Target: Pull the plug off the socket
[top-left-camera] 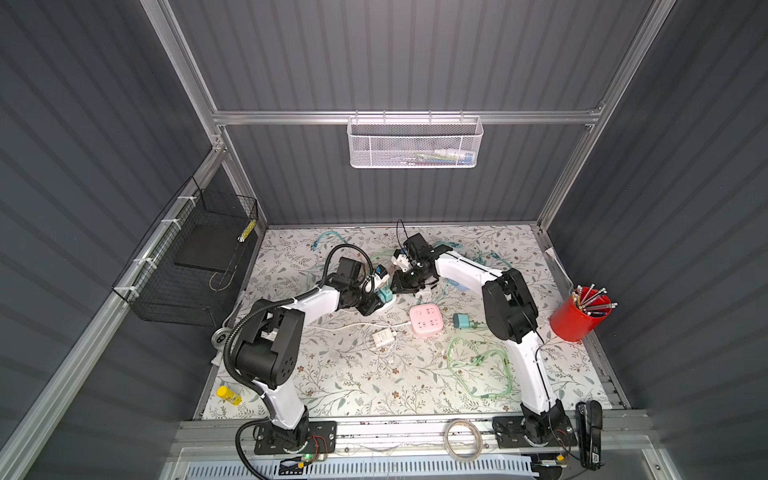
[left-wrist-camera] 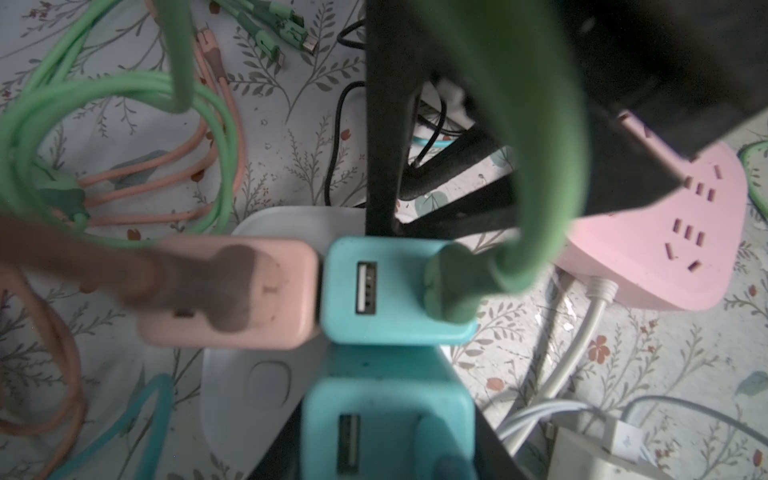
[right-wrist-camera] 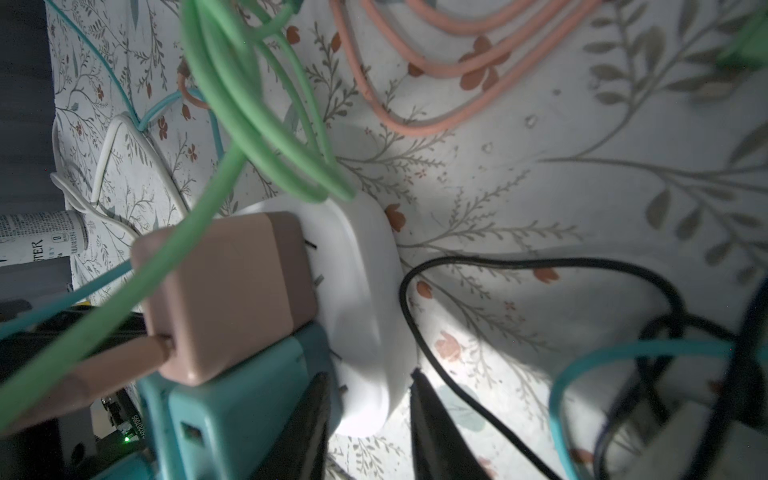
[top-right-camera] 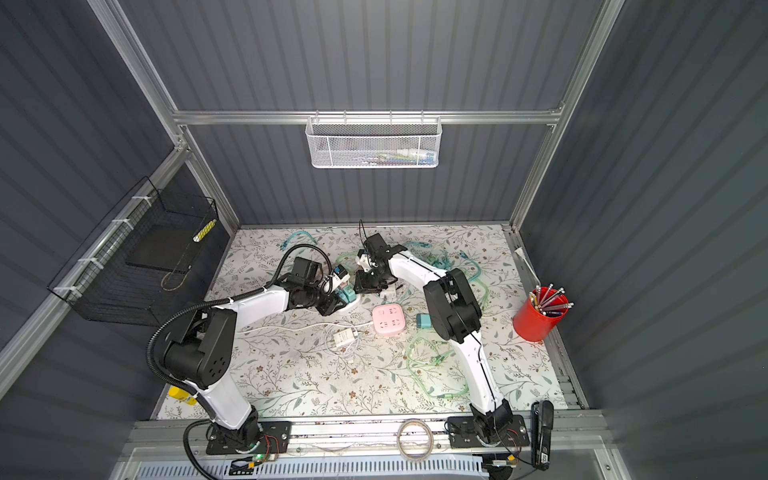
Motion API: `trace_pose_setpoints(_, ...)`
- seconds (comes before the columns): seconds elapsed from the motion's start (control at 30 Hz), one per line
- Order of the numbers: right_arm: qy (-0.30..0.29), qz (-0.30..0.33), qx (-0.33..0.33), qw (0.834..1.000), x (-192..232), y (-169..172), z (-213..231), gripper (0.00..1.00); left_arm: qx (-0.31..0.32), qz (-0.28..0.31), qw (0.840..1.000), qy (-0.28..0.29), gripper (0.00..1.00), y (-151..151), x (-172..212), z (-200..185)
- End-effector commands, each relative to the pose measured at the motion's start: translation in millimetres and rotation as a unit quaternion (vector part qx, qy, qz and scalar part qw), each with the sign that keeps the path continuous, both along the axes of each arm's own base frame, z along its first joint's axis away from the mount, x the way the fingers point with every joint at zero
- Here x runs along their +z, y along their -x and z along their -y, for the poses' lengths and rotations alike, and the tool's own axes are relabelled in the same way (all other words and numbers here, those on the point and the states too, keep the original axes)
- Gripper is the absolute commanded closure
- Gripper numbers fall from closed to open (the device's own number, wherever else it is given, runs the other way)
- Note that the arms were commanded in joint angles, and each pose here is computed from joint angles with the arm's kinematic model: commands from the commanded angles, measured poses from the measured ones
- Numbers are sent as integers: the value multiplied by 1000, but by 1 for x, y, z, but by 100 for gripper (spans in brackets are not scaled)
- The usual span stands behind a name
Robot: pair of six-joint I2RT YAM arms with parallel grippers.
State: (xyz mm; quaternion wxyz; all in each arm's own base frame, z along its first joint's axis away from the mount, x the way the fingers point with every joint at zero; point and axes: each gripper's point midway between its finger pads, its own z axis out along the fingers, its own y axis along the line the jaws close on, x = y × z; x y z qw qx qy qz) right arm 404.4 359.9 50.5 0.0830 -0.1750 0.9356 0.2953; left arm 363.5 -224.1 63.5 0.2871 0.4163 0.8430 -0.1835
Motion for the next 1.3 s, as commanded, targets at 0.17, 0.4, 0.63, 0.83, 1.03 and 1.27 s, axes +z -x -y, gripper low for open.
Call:
trace_pose_setpoints(0.17, 14, -16, -3, 1000, -18, 8, -2, 65, -4, 1, 1000, 0, 42, 8, 5, 3)
trace_pose_setpoints(0.4, 21, -19, -11, 1000, -26, 11, 3, 67, 19, 16, 1000, -5, 37, 4, 8, -3)
trace_pose_setpoints(0.63, 24, -14, -11, 1000, -27, 12, 5, 66, 30, 20, 999, -24, 45, 1, 3, -9)
trace_pose_setpoints(0.83, 15, -4, -13, 1000, -21, 8, 1, 63, 33, 25, 999, -23, 48, -2, 4, -8)
trace_pose_setpoints(1.03, 12, -2, -17, 1000, -21, 4, -1, 56, 28, 26, 999, -11, 53, -7, 7, -1)
trace_pose_setpoints(1.27, 5, -3, -23, 1000, -20, 3, -3, 53, 14, 21, 1000, -13, 60, -3, 3, 5)
